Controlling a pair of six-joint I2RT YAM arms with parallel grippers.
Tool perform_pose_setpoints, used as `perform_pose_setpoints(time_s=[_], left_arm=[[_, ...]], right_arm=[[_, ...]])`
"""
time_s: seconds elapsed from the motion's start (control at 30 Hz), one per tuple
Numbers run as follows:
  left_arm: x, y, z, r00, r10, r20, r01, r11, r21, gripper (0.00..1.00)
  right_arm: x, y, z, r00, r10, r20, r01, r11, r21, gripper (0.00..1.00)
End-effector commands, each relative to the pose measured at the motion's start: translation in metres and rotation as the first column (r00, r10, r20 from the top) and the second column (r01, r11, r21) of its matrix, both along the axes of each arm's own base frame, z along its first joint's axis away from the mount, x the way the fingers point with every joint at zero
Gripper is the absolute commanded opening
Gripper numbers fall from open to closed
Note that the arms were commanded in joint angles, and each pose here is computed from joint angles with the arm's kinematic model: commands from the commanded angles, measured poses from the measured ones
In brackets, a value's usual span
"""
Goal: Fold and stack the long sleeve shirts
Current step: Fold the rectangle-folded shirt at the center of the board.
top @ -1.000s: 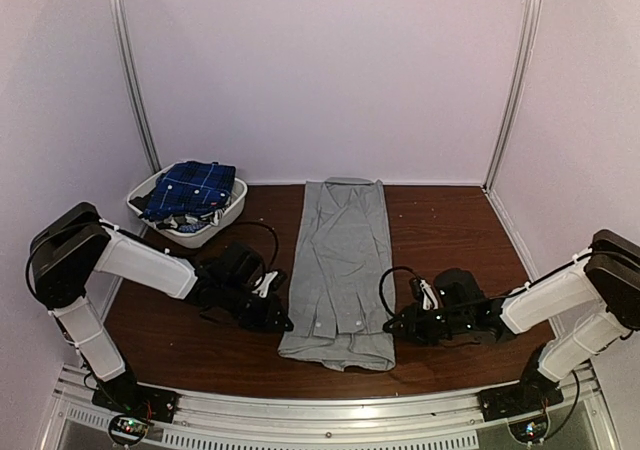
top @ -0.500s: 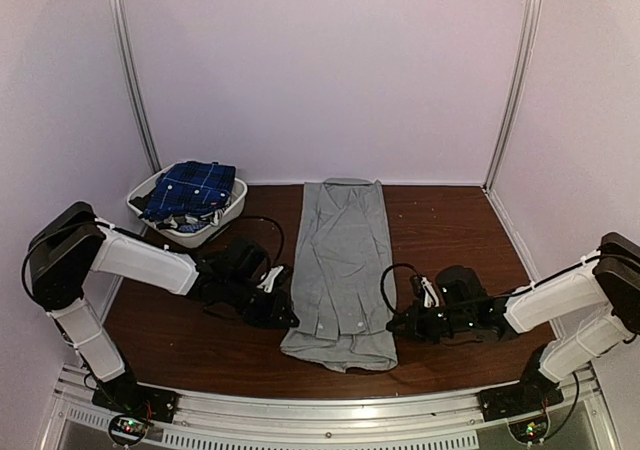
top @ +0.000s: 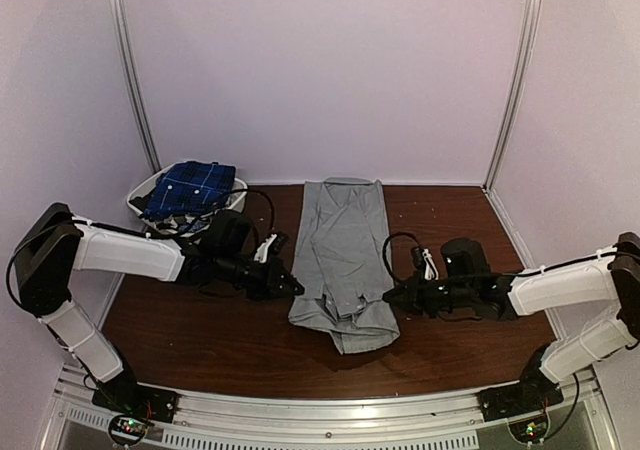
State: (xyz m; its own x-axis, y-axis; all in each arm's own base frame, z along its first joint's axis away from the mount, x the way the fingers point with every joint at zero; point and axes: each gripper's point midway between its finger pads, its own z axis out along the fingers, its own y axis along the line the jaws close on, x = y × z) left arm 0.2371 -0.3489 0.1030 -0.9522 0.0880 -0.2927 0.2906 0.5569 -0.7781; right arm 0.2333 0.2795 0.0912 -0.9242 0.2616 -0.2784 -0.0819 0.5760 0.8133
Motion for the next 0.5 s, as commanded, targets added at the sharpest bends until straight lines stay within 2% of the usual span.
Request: perform_pose_setpoints(time_s=[0.0,0.23,0.47], left_arm=[[0.031,-0.005,0.039,0.998,0.062,0.022,-0.058,0.986,-0.154,0.0],[0.097,0.007,0.034,0.981,0.194,-0.006,-0.191,0.962,-0.192,0.0],[0.144,0.013,-0.014,0.965,0.263,-0.021,-0.263,0.953,-0.151,0.0]], right_arm=[[0.029,0.002,0.022,0.998,-0.031,0.046,0.029,0.999,0.039,0.0],[0.088,-0.001,0.021,0.992,-0.115,0.06,0.112,0.992,0.052,0.0],[0.135,-0.007,-0.006,0.984,-0.174,0.04,0.173,0.984,0.034,0.0]])
